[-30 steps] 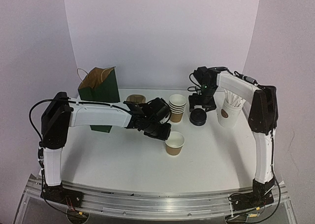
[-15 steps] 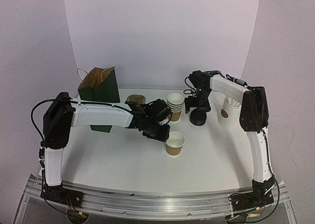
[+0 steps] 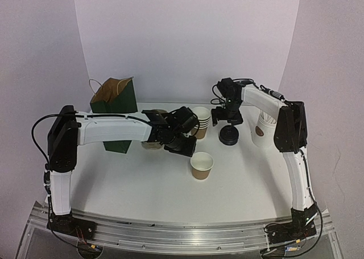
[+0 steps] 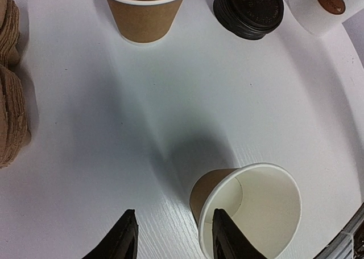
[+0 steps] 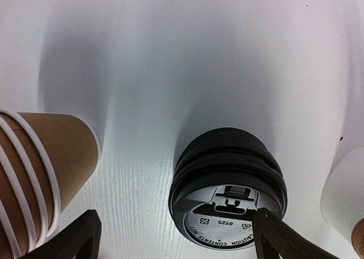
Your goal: Pack the takeout coffee
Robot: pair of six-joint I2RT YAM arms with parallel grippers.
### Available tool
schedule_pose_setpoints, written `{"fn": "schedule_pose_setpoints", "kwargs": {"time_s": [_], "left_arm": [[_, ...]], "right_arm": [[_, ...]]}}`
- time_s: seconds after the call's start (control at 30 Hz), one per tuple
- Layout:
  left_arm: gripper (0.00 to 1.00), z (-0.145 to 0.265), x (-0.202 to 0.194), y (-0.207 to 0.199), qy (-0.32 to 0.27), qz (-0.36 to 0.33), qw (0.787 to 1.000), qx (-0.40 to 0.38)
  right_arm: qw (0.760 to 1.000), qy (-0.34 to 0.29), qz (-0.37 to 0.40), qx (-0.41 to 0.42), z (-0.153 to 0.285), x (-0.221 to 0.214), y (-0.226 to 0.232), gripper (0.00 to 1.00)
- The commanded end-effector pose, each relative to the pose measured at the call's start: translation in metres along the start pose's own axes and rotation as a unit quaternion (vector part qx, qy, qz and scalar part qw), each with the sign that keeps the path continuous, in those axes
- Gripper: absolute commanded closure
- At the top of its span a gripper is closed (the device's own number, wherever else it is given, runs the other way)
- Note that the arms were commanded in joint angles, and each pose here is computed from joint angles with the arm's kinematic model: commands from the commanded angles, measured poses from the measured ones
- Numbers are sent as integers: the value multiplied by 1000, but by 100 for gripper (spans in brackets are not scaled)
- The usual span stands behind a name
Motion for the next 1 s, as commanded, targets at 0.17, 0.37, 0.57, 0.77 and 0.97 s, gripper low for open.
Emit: {"fn": "schedule_pose_setpoints", "kwargs": {"time_s": [0.17, 0.37, 0.57, 0.77, 0.97], "left_arm": [[54, 57, 49, -8, -80, 4, 997, -9], [38, 59, 49, -2, -81, 4, 997, 8], [37, 59, 47, -1, -80, 9, 997, 6], [37, 59, 49, -3, -84, 11, 996, 2], [37, 56, 51, -7, -83, 4, 997, -4]], "right_arm": [[998, 7, 28, -53, -5, -7, -18, 5], [997, 21, 34, -62, -14, -15, -21, 4], [997, 25, 34, -69, -16, -18, -23, 4], [997, 20, 37, -63, -8, -17, -22, 3], [998, -5, 31, -51, 9, -5, -18, 3]]}}
Point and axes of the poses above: each gripper's point midway between its finger pads, its own z axis back along the fingers, its own y axis along the line the jaws close on, x = y × z, the point moved 3 cm from there along z, back along the fingers, and after that the axes turned 1 degree about -z, right-handed, at the moved point
